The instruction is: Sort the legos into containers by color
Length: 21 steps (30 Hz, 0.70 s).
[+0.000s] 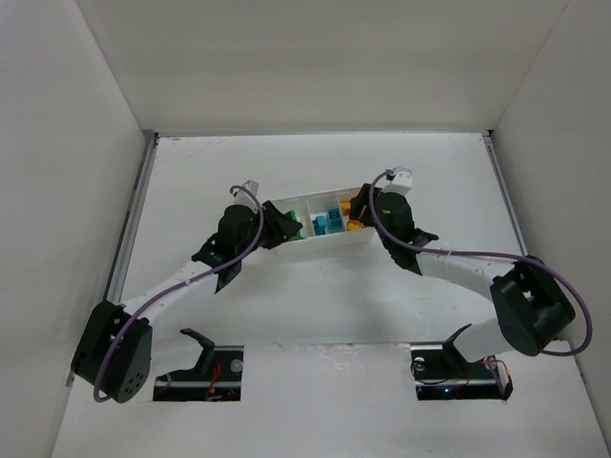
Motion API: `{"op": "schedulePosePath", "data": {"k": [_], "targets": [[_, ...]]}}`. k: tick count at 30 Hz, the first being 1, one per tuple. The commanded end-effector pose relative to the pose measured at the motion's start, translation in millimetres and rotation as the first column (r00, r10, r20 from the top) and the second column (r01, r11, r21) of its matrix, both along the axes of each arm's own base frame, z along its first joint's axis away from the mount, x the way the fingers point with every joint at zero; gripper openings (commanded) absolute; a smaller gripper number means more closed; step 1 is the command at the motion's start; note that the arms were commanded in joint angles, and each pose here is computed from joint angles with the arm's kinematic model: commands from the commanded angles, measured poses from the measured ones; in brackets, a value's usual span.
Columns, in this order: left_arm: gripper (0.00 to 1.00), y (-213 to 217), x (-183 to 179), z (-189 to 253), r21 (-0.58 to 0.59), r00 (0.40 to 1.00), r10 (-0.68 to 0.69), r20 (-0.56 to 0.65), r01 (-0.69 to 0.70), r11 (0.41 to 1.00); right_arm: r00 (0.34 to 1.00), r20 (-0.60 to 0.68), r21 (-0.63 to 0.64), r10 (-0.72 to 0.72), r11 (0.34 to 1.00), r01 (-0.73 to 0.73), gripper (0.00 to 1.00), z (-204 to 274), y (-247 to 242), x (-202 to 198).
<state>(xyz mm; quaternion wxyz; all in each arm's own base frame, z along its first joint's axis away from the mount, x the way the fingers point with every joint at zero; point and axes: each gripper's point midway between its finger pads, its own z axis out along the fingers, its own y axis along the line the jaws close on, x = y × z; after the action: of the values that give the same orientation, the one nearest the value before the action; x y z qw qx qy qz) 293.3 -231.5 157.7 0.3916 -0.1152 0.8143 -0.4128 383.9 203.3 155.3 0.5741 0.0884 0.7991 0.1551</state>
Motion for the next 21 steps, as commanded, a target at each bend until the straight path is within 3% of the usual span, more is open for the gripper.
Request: {"op": "schedulePosePath", "data": {"k": [1, 8, 13, 21], "targets": [[0.19, -1, 12, 12, 0.085, 0.999, 0.003, 0.038, -0.006, 0.996, 0.996, 0.093, 0.063, -0.012, 0.998, 0.006, 0.68, 33, 4, 2], [0.21, 9, 30, -11, 0.31, 0.999, 0.048, -0.006, -0.043, 0.95, 0.992, 0.127, 0.095, 0.003, 0.995, -0.016, 0.68, 41, 6, -3], [0.25, 11, 41, -19, 0.393, 0.997, 0.074, -0.021, -0.06, 0.917, 0.992, 0.126, 0.101, 0.026, 0.994, -0.039, 0.68, 40, 13, -5], [0.54, 13, 48, -1, 0.437, 0.995, 0.088, 0.05, -0.101, 0.894, 0.992, 0.124, 0.101, 0.037, 0.994, -0.05, 0.71, 38, 18, -4]]}}
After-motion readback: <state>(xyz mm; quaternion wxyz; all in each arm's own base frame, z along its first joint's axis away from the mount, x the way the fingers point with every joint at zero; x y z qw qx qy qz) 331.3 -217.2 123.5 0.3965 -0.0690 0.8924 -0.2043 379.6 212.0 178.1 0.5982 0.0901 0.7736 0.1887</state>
